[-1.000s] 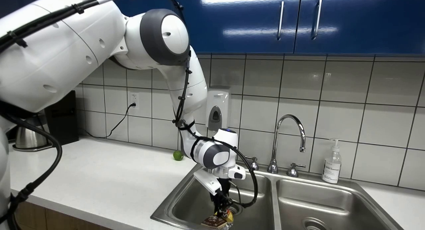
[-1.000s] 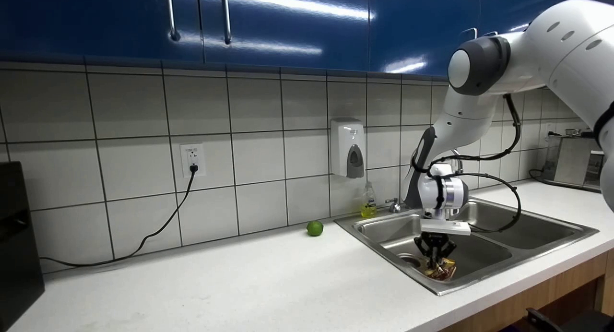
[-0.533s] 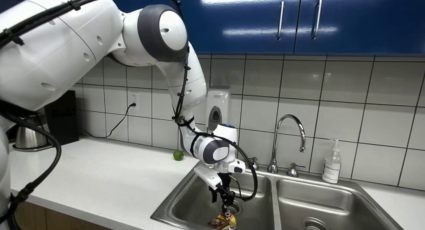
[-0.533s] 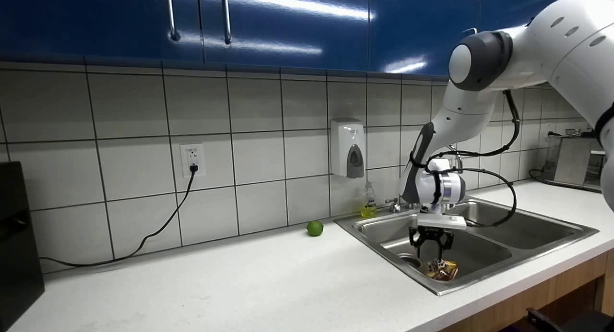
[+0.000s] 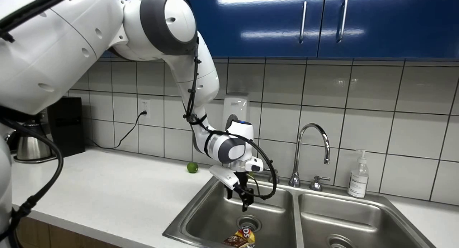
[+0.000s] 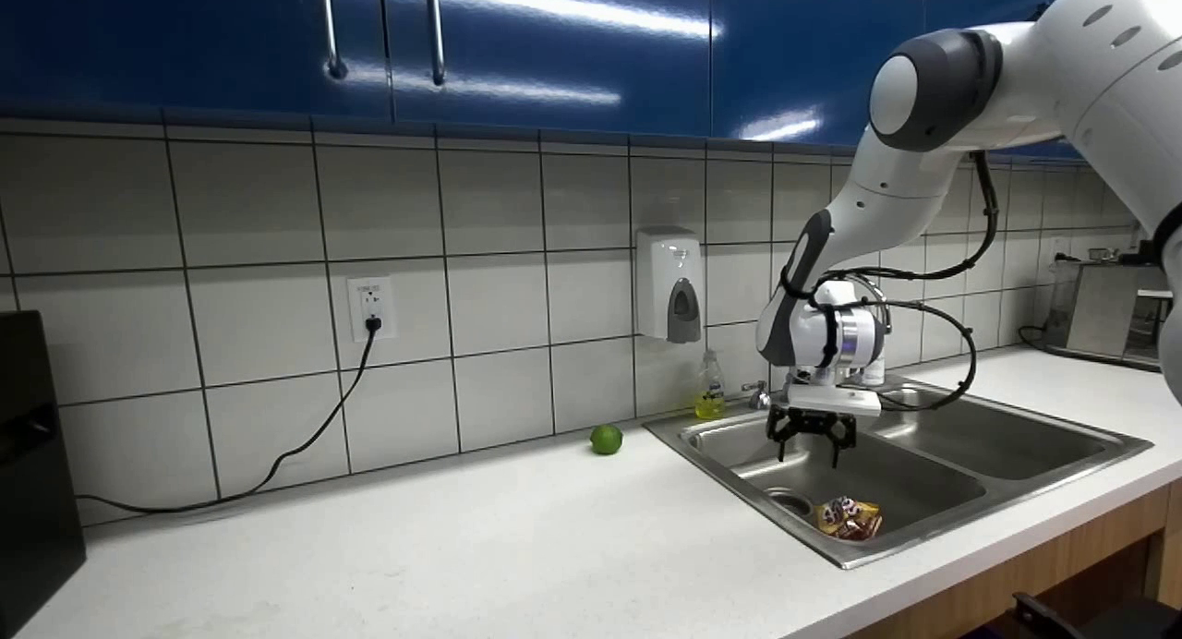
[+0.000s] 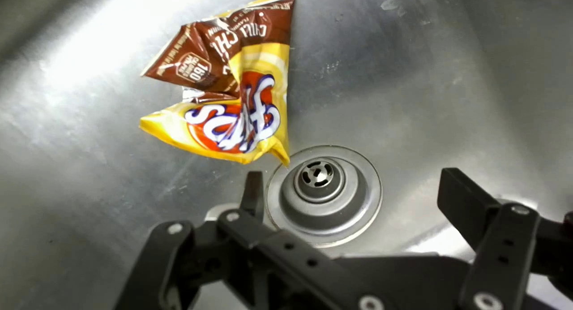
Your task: Put the packet in the sink.
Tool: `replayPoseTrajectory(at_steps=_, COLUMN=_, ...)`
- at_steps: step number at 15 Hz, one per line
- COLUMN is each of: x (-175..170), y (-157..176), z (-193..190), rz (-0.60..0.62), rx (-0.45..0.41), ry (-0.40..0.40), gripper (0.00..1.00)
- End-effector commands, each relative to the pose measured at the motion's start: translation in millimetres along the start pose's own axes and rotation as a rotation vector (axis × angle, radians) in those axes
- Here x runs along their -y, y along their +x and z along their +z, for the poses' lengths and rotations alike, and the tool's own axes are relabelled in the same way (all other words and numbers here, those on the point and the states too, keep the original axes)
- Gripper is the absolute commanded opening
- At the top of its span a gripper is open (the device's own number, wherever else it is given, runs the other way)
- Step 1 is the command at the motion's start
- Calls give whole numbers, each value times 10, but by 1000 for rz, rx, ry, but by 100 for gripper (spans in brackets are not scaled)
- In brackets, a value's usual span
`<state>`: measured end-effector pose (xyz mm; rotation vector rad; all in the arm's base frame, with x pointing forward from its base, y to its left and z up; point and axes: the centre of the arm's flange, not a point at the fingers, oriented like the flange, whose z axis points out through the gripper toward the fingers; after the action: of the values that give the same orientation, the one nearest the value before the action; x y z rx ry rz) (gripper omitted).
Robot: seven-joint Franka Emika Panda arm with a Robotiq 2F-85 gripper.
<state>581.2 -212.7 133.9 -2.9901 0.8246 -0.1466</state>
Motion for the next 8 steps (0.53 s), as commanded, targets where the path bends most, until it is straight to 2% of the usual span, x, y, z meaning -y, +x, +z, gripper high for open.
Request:
replayPoseTrajectory(at_steps=1, x=100, y=-80, z=-229, rz=-106, rx=16, ry=54, gripper=100)
replayPoseTrajectory(at_steps=5, x=261, y=-217, z=-424, rz=-253, rx=38, ry=54, gripper=100)
replayPoseTrajectory(at_steps=8, x=323, y=-336, z=-598, rz=-309, rx=43, ry=46, gripper=100)
